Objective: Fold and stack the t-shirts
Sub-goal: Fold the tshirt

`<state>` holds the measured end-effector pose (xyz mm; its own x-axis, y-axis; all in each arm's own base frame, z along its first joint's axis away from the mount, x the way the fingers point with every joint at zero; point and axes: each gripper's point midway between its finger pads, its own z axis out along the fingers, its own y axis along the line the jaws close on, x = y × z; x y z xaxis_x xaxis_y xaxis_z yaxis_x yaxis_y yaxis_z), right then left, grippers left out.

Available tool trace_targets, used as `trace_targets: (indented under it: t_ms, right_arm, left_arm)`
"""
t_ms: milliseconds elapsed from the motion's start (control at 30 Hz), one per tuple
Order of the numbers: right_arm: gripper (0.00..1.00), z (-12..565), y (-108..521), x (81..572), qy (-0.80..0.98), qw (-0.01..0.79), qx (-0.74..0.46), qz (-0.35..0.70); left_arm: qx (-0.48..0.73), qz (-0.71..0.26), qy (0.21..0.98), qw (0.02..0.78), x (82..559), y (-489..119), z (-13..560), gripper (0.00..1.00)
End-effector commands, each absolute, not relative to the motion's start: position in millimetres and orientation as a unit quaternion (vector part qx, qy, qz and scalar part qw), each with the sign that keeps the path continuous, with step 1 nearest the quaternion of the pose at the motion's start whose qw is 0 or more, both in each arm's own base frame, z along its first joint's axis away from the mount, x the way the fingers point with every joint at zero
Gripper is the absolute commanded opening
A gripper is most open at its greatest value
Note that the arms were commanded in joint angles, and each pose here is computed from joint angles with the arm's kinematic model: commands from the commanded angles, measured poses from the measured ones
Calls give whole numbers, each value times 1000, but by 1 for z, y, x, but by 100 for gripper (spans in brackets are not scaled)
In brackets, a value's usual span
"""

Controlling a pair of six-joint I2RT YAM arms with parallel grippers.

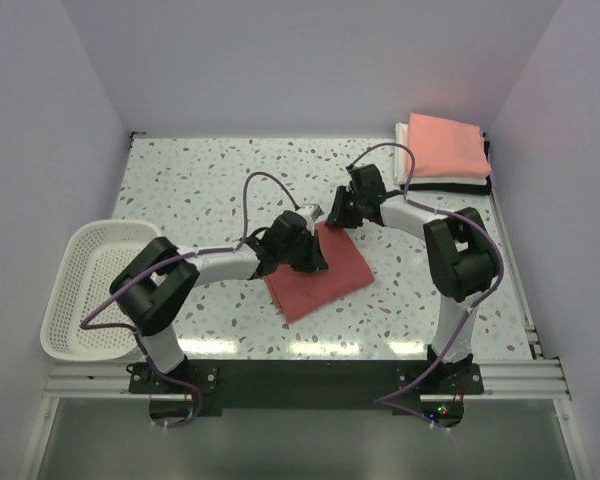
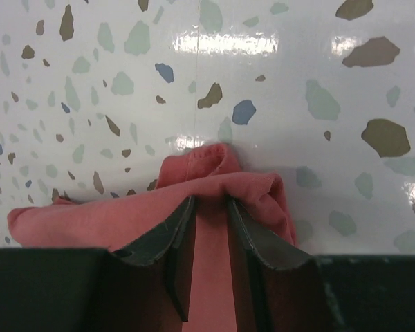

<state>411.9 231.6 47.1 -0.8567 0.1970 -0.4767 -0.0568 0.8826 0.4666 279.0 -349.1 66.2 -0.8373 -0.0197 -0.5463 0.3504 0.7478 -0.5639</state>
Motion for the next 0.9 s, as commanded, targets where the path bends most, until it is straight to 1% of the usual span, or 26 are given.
trace_targets:
  t_ms: [0,133,300,400,467,500,533,567,633,667,700,733,800,867]
  right_arm:
    - [28,58,245,433,924,281,32,258]
    - [28,47,244,438,930,268,35,248]
    - [29,43,245,441,935,260,36,239]
    - [35,51,242,442,933,268,35,236]
    - [43,66,240,443,929,284,31,237]
    - [44,71,238,441,929,287,29,233]
    - [47,76,235,440,928,292,27,230]
    - [53,90,232,440,924,305,24,231]
    - [60,96,221,435,924,309,28,223]
    - [63,112,217,432,918,324,30,228]
    - [68,116,209,433,914,332,37,230]
    - [71,111,201,425,917,325,43,227]
    - [74,121,189,420,911,336,55,232]
    - [75,108,179,406,918,322,62,225]
  left_arm:
    - [105,-370,883,268,270,-367,62,4]
    - [109,-353,897,244,248,-364,36,3]
    - [108,-339,907,225,231,-357,18,1]
    - [107,-339,907,228,229,-354,21,1]
    - [111,-346,900,243,234,-356,36,2]
    - [114,-339,901,246,235,-354,39,2]
    - [115,-343,895,260,241,-357,54,3]
    - [116,-342,893,267,244,-357,60,4]
    - [116,-343,887,285,250,-357,80,6]
    - [112,-344,886,291,255,-355,86,7]
    - [106,-343,886,294,258,-352,90,8]
    - [99,-344,884,301,261,-348,98,9]
    - [70,-331,890,307,275,-332,99,10]
    - [37,-315,899,303,290,-312,92,10]
